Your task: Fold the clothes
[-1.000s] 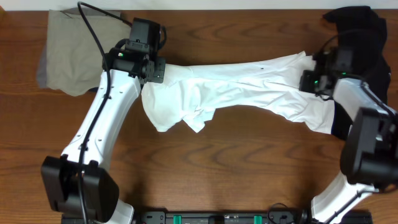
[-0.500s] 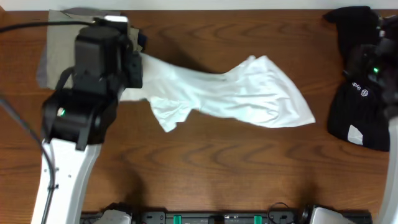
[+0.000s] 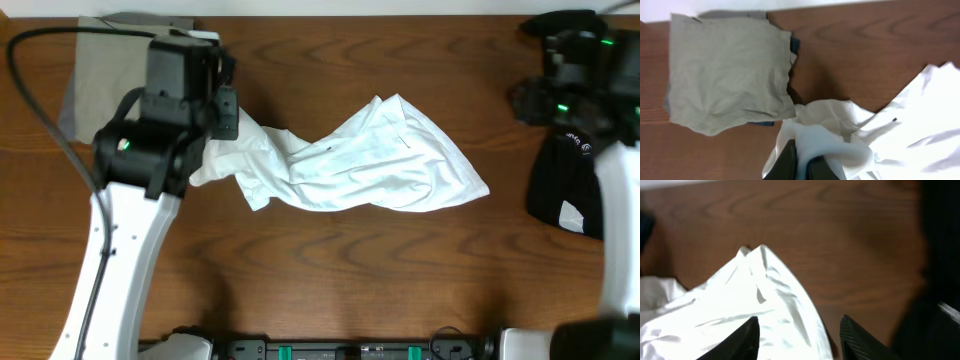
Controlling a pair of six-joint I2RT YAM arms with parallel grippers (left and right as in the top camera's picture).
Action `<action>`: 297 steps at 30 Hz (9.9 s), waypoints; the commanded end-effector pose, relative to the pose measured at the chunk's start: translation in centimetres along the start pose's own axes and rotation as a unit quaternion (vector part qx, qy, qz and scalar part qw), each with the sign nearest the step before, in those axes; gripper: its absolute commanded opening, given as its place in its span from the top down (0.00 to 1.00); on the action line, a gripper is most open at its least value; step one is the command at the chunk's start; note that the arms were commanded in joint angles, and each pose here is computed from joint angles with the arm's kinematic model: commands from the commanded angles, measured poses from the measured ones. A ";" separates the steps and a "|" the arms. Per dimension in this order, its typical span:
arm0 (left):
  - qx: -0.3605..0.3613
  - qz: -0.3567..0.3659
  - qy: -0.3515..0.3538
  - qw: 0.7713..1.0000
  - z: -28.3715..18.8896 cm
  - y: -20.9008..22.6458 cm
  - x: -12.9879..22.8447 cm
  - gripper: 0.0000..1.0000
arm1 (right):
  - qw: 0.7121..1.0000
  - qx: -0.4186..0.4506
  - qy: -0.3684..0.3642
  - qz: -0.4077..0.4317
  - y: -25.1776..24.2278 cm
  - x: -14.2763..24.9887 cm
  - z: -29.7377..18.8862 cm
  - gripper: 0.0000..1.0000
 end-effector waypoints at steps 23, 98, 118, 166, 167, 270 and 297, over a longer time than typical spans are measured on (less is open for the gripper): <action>-0.026 0.002 0.052 0.998 4.1 0.1 1.6 0.94 | 0.972 -0.113 0.181 -0.103 10.3 9.2 21.4 0.54; -0.024 0.001 0.048 0.999 3.9 0.1 1.5 0.94 | 0.976 -0.053 0.185 -0.101 8.2 9.3 16.9 0.63; -0.025 0.001 0.050 0.998 3.9 0.1 1.5 0.94 | 0.988 -0.023 0.144 -0.052 8.0 10.7 19.5 0.73; -0.025 0.003 0.050 0.998 3.9 0.1 1.5 0.94 | 0.995 -0.025 0.076 -0.065 7.6 5.4 15.7 0.99; -0.025 0.003 0.049 0.998 3.9 0.1 1.5 0.94 | 0.995 -0.024 0.072 -0.065 7.6 5.1 15.2 0.99; 0.017 -0.049 -0.025 0.998 24.6 -2.3 -6.0 0.02 | 0.995 0.081 -0.019 0.050 -10.1 -6.2 18.9 0.04; -0.080 -0.142 0.289 0.943 1.9 0.6 16.1 0.02 | 0.963 -0.014 0.255 0.082 3.1 4.6 -0.9 0.07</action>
Point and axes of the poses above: each gripper's point midway between its finger pads, its own z axis out along the fingers, its own y axis along the line the jaws close on, x = y × z, the point moved 1 cm from there along -z, back along the fingers, and after that the axes turned 14 degrees about -z, right-handed, at the moved point
